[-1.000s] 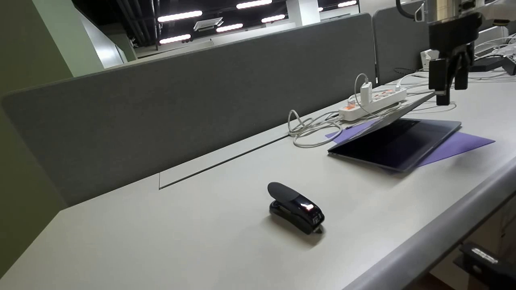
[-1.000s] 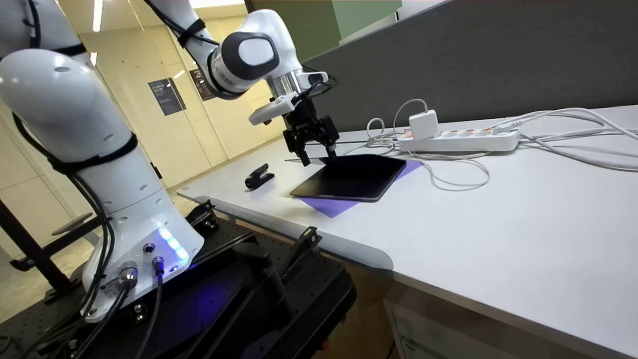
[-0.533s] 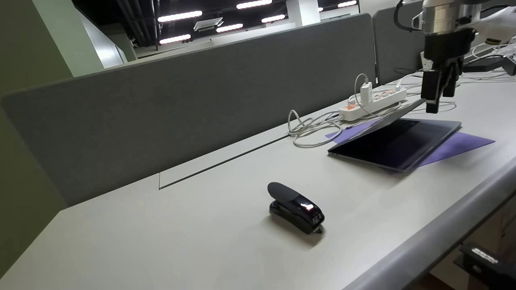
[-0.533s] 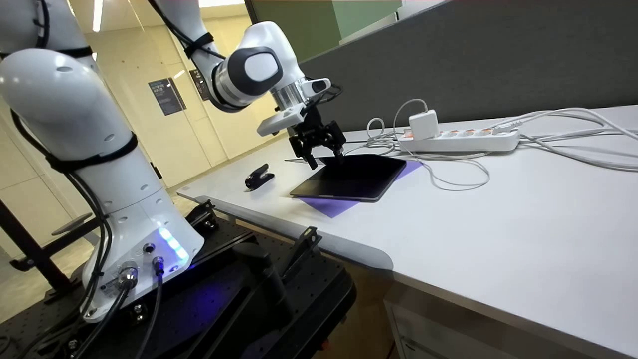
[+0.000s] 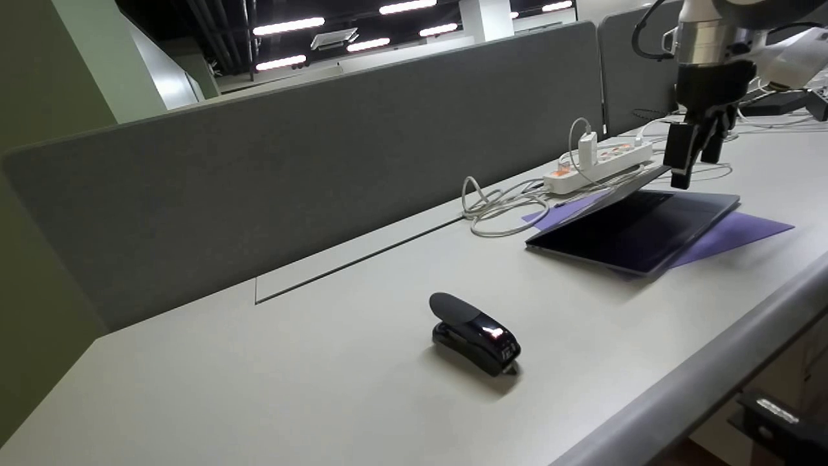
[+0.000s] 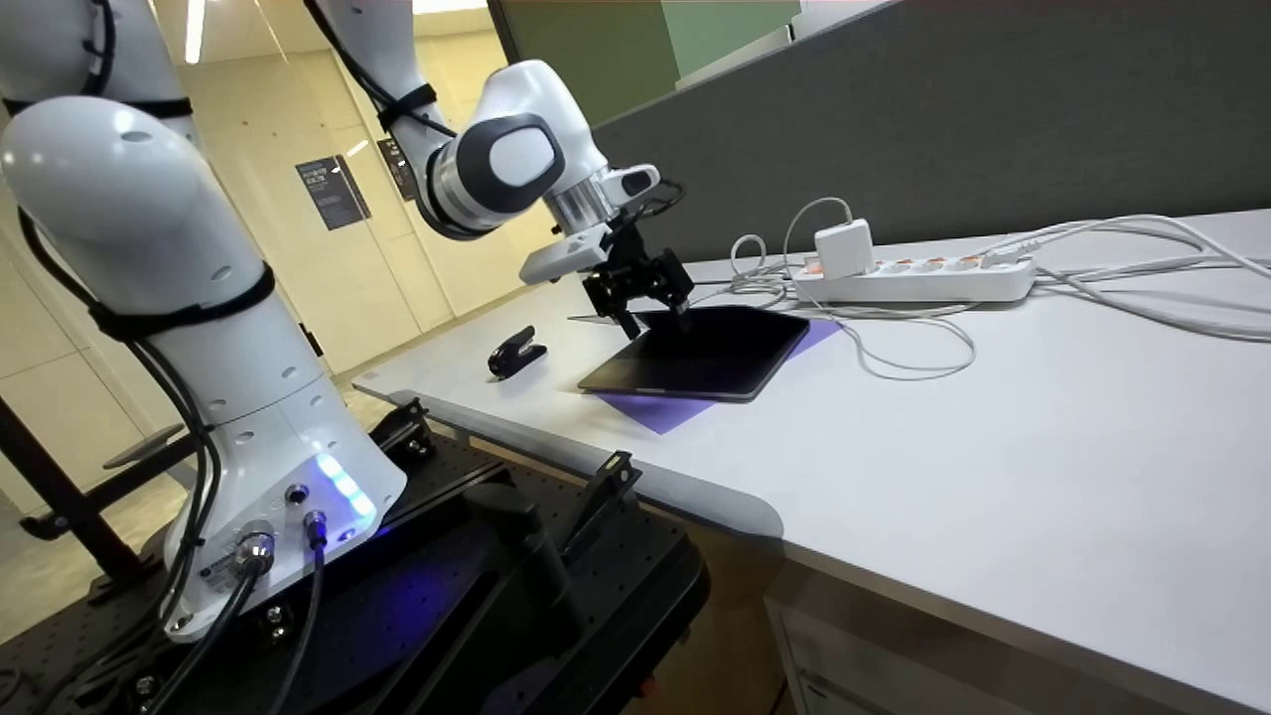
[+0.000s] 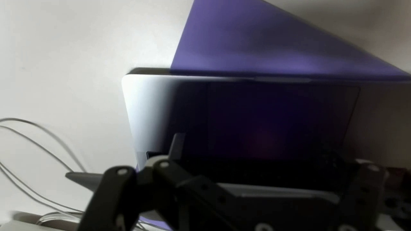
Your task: Open the laptop
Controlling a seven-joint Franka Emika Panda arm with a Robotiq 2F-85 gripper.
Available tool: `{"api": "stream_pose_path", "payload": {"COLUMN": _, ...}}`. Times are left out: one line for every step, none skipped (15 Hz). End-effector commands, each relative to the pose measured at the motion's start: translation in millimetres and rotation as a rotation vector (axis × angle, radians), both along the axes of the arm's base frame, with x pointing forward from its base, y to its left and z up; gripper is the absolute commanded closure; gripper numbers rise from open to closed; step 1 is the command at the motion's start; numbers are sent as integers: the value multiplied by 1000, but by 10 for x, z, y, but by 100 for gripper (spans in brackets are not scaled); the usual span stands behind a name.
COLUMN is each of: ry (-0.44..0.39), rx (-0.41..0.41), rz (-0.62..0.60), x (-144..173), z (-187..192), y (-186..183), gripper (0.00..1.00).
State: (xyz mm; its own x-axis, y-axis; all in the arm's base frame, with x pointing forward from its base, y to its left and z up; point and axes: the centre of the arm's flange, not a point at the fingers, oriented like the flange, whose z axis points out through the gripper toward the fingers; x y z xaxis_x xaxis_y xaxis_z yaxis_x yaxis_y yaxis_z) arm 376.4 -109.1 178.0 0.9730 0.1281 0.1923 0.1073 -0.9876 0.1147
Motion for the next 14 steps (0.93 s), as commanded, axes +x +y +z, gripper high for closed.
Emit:
{"api": "stream_pose_path", "payload": {"ry": -67, "rx": 10, "rz": -65, "x": -99, "z": 37, "y": 123, "gripper": 0}}
{"api": "stream_pose_path", "payload": {"ry": -76, "rx": 12, "rz": -73, "x": -88, "z": 57, "y": 131, "gripper": 0}}
{"api": "stream_pose_path", "payload": {"ry": -85, "rx": 15, "rz": -78, "x": -72, "z": 91, "y": 145, "gripper": 0}}
{"api": "stream_pose_path", "payload": {"ry": -94, "rx": 19, "rz": -82, "x": -57, "z": 127, "y": 162, "gripper": 0}}
{"api": "stream_pose_path", "payload": {"ry": -104, "rx": 21, "rz": -84, "x": -44, "z": 156, "y": 181, "gripper": 0}}
{"api": "stream_pose_path", "payload": {"ry": -116, "rx": 20, "rz": -81, "x": -31, "z": 196, "y": 202, "gripper": 0}}
{"api": "stream_pose_path", "payload": {"ry": -127, "rx": 19, "rz": -77, "x": -15, "z": 224, "y": 217, "gripper": 0}}
{"api": "stream_pose_path", "payload": {"ry": -138, "rx": 16, "rz": -76, "x": 4, "z": 251, "y": 225, "gripper": 0}}
{"api": "stream_pose_path", "payload": {"ry": -147, "rx": 14, "rz": -74, "x": 26, "z": 273, "y": 229, "gripper": 0}}
{"api": "stream_pose_path", "payload": {"ry": -155, "rx": 13, "rz": -75, "x": 45, "z": 292, "y": 226, "gripper": 0}}
{"api": "stream_pose_path", "payload": {"ry": -162, "rx": 12, "rz": -79, "x": 63, "z": 317, "y": 214, "gripper": 0}}
{"api": "stream_pose_path", "payload": {"ry": -168, "rx": 13, "rz": -82, "x": 76, "z": 341, "y": 208, "gripper": 0}}
{"api": "stream_pose_path", "payload": {"ry": -177, "rx": 12, "rz": -84, "x": 92, "z": 373, "y": 200, "gripper": 0}}
{"api": "stream_pose_path", "payload": {"ry": -187, "rx": 10, "rz": -86, "x": 108, "z": 404, "y": 192, "gripper": 0}}
